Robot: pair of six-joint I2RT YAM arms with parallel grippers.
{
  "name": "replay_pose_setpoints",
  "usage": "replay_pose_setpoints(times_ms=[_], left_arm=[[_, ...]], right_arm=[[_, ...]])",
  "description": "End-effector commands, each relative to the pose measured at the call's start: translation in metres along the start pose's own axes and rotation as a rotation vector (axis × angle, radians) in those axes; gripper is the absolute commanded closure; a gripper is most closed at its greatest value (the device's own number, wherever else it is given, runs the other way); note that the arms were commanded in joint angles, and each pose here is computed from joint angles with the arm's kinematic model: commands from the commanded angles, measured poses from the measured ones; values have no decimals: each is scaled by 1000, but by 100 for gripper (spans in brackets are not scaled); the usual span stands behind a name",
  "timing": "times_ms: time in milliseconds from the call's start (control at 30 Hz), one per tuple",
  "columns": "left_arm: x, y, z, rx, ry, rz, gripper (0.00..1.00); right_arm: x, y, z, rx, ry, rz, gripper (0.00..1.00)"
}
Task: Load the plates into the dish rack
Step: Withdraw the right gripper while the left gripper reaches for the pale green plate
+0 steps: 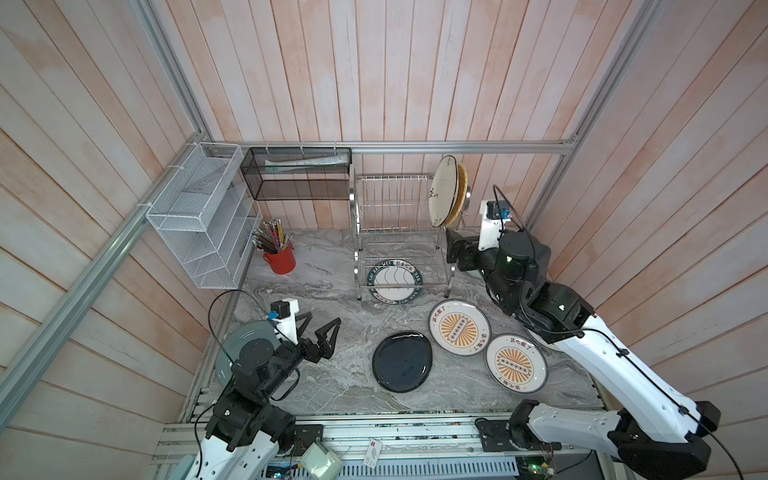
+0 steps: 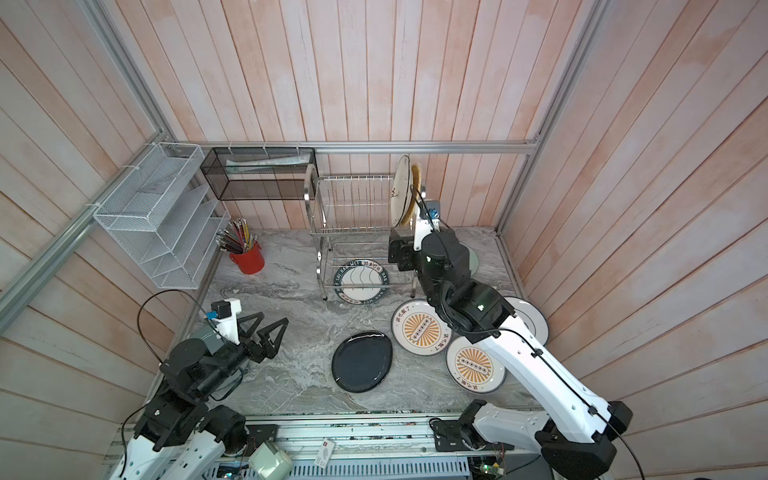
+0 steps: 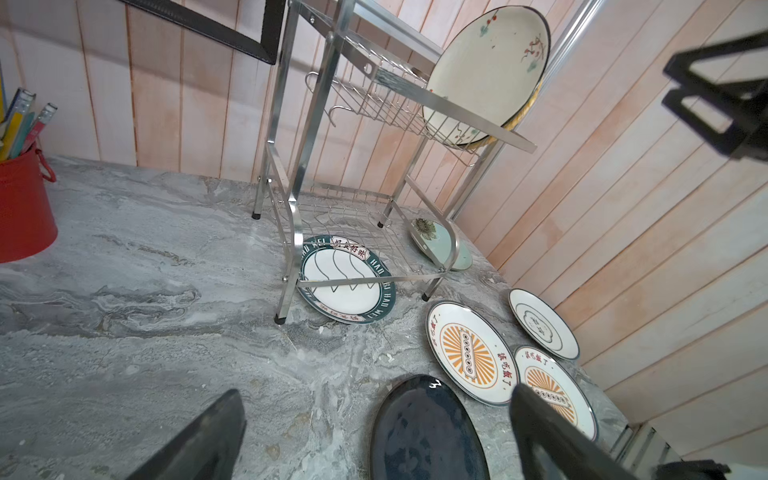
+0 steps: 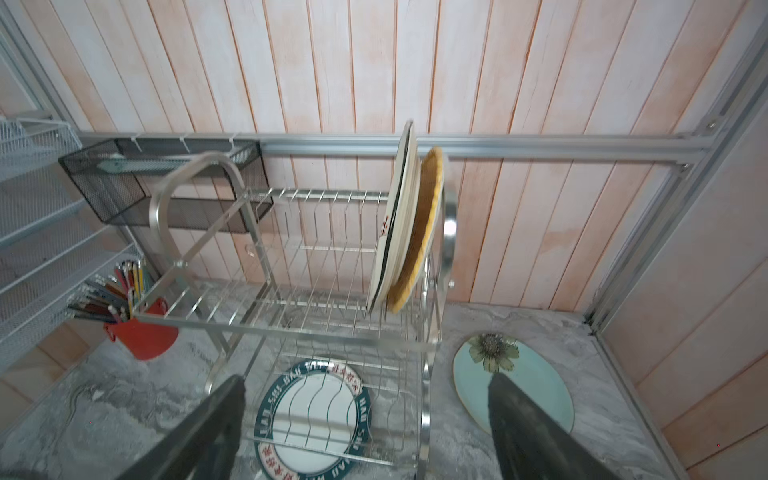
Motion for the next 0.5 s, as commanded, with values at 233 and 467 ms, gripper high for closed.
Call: replay_pose_setpoints(times_ms=[233, 467], left_arm=[[33, 34, -13, -354, 134, -457, 0], [50, 70, -39, -778, 131, -604, 0]], right_arm=[[83, -15, -4, -117, 133, 82, 3], [124, -10, 7, -189, 242, 103, 2]])
Point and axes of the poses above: each gripper's point midway between its finger pads, its own z axis out along the fingers, its own y axis along the line the jaws close on, x = y × z, the point moved 6 cm from there along -z, back along the fingers, and after that the axes turned 13 degrees about z, right-handed, at the moved point
